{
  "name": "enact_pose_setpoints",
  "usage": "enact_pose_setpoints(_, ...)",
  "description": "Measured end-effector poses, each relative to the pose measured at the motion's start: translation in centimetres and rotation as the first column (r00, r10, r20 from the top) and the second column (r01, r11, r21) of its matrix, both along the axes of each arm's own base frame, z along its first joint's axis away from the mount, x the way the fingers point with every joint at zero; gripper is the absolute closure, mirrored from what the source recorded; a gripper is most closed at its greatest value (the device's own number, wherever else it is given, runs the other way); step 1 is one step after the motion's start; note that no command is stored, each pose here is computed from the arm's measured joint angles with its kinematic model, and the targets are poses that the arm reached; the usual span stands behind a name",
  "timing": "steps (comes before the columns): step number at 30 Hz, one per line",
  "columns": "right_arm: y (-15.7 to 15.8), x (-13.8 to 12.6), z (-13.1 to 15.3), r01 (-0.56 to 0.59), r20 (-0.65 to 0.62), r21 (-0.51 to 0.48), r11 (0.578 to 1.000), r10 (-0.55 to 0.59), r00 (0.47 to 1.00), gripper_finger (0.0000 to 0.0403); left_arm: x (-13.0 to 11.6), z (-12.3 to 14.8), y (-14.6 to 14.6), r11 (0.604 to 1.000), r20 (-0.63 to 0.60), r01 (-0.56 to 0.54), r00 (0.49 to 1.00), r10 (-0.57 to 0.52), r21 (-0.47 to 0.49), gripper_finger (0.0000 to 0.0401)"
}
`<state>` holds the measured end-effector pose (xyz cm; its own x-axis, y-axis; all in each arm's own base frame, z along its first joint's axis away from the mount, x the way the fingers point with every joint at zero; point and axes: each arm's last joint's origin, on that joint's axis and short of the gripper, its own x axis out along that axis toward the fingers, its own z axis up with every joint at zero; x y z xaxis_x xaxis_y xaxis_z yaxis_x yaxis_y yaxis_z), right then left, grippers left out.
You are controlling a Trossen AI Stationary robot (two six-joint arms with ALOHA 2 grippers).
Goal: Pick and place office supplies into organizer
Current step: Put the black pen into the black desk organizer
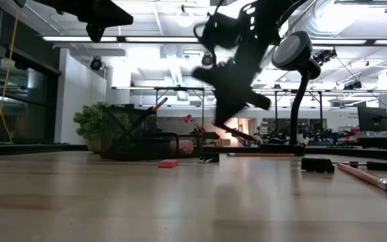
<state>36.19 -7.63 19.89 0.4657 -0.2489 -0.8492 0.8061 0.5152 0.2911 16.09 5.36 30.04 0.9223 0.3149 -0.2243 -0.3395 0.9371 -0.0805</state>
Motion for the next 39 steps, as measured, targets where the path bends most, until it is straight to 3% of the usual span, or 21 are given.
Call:
enact_pose_setpoints(5,-0.4,1.0,3.0,0.001,0.22,-0.131,0.991,0.028,0.975,0.0381,-0.4,-0.1,-0.4,0.997,-0.014,0.08,0.997,-0.08,-0.024,0.0387)
enact_pose_setpoints(9,-0.6,1.8,5.3,-0.001,0.385,-0.254,0.967,0.102,0.917,0.0377,-0.9,-0.1,-0.7,0.991,-0.021,0.128,0.991,-0.129,-0.041,0.0387)
enact_pose_setpoints(15,-0.6,3.2,8.5,0.006,0.553,-0.493,0.87,0.309,0.774,0.0381,-2.0,0.1,-1.1,0.988,-0.022,0.146,0.989,-0.147,-0.047,0.0387)
enact_pose_setpoints(21,-1.7,3.5,9.0,0.028,0.577,-0.577,0.817,0.383,0.722,0.0378,-2.9,0.2,-1.4,0.988,-0.023,0.145,0.989,-0.147,-0.048,0.0387)
enact_pose_setpoints(35,-2.9,7.0,5.9,0.018,0.612,-0.624,0.781,0.474,0.633,0.0376,-3.1,0.1,-1.5,0.989,-0.038,0.141,0.989,-0.143,-0.054,0.0387)
enact_pose_setpoints(39,-2.8,9.0,6.5,-0.06,0.523,-0.694,0.718,0.56,0.642,0.0376,-3.1,0.0,-1.5,0.988,-0.041,0.141,0.989,-0.143,-0.056,0.0387)
